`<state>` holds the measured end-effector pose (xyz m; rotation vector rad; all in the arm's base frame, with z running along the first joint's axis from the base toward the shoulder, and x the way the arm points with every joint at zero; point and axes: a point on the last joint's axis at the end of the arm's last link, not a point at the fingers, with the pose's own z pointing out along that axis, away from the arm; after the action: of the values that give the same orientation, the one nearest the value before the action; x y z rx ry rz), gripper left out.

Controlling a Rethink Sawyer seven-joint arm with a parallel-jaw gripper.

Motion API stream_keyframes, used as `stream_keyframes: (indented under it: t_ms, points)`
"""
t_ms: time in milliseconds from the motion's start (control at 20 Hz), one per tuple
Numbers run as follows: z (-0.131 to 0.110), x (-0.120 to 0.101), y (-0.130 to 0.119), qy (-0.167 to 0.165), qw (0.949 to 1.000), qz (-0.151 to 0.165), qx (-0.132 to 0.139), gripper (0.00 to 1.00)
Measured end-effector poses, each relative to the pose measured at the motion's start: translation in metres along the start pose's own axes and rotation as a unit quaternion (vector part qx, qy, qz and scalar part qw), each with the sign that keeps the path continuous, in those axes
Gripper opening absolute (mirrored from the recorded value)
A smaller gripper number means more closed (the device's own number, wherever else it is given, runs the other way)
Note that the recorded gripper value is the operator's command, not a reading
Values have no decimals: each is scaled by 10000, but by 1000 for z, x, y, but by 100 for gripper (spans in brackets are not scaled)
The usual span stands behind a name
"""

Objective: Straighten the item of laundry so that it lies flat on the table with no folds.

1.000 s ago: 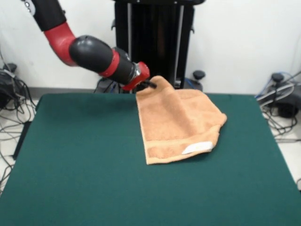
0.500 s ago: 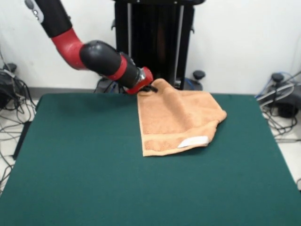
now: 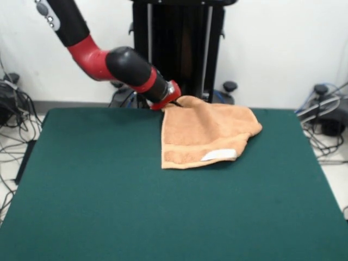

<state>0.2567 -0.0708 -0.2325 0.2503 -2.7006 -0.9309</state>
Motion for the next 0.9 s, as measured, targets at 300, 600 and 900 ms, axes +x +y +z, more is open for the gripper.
stream_keyframes:
  t_ms: [300,600,900]
  points:
    - [9,9,0,-25,9995,-127,303,100]
    - [15,16,-4,61,9984,-211,516,100]
    - [23,19,-11,51,9969,-266,741,100]
